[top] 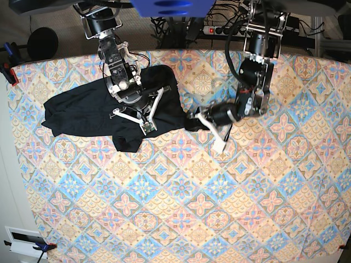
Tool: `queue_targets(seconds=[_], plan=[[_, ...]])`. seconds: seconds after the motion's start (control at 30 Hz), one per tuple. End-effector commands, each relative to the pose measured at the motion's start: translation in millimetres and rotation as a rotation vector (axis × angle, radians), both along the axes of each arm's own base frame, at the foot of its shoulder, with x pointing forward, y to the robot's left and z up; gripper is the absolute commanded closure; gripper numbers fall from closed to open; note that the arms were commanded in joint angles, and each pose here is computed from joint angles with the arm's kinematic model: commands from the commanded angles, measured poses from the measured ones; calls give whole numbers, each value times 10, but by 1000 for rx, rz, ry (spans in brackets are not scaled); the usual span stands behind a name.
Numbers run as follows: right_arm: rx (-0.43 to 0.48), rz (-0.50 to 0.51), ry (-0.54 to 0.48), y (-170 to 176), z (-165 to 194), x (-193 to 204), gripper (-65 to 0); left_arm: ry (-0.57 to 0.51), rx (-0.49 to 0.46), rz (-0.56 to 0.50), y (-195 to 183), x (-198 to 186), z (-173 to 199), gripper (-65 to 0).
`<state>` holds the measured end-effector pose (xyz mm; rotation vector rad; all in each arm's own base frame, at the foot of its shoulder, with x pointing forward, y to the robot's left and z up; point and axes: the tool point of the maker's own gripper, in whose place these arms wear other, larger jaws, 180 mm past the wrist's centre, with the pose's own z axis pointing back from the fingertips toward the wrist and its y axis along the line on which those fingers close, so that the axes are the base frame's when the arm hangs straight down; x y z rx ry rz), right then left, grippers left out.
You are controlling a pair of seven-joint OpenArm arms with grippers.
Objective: Layout the t-shirt on the table in an organized manner, then fold the t-shirt properly
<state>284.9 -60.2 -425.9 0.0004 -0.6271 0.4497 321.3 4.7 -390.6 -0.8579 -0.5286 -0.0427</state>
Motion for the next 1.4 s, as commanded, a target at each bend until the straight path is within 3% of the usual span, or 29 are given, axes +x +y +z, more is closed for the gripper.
queue_targets(seconds=[0.0,0.17,0.43,0.73,1.07,1.27,1.37], plan=[[-47,-21,27,-125,-37,-34,0,-79,-73,-8,-126,201,331,0],[-46,-20,26,-124,-35,-32,0,-127,-142,-133,-602,260,662,0],[-47,-22,26,-129,-35,-30,0,27,-119,-214,-1068,78,211,0],[-47,-27,24,-143,-29,-19,0,39,-24,-238,-1103,-109,-62,0],[-46,-28,-21,-143,101,169,0,35,-3,-239,-1058,-119,-98,0],[-46,-28,-21,-143,101,169,0,55,195,-216,-859,-151,-410,0],[-47,-28,-19,-144,96,167,0,32,239,-200,-791,-122,-466,0]])
